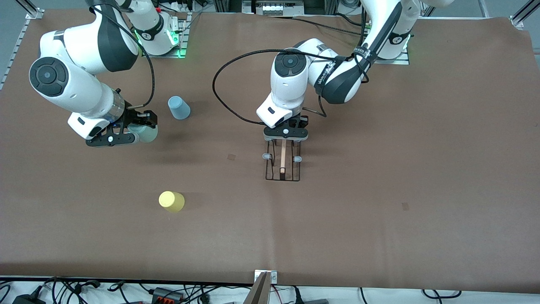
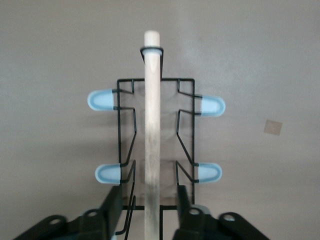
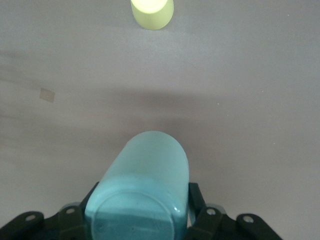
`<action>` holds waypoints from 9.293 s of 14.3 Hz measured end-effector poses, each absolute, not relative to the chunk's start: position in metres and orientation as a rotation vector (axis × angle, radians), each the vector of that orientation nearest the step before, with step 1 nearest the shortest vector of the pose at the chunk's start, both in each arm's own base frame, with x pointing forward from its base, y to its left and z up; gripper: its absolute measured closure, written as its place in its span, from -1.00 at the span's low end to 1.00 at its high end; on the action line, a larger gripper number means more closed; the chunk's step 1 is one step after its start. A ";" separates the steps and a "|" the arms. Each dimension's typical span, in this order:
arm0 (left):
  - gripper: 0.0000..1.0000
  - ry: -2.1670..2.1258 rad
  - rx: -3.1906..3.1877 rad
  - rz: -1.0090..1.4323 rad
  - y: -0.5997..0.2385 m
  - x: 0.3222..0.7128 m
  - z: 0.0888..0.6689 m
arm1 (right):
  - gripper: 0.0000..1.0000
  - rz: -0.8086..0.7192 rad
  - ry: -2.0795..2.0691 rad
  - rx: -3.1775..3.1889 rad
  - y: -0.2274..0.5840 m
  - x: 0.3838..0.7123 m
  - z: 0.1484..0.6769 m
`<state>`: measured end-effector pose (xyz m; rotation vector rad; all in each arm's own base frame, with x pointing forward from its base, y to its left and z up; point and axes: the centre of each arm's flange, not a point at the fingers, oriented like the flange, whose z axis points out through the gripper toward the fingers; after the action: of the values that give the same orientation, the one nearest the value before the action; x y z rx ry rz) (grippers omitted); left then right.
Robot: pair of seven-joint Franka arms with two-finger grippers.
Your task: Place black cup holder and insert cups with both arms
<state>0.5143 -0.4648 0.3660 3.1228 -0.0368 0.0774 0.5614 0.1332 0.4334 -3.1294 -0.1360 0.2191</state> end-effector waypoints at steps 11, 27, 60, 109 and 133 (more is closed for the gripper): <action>-1.00 -0.464 3.227 -0.236 -0.279 0.566 0.475 | -0.42 0.076 0.463 -2.980 0.346 0.499 0.425; -1.00 -0.443 3.203 -0.071 -0.059 0.576 0.499 | -0.42 -0.040 0.651 -2.895 0.501 0.445 0.342; -1.00 -0.227 3.196 -0.004 -0.016 0.597 0.539 | -1.00 -0.393 -0.191 -3.079 0.140 0.675 0.269; -1.00 -0.242 3.170 0.140 -0.029 0.602 0.583 | -0.98 -0.366 0.237 -2.919 0.498 0.546 0.336; -1.00 -0.173 3.138 -0.029 -0.014 0.569 0.604 | -1.00 0.062 0.209 -3.136 -0.012 0.572 0.593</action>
<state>0.5687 -0.0137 0.6044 3.1378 -0.1735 -0.0286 0.5717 -0.0121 0.5928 -3.1358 0.2090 0.0622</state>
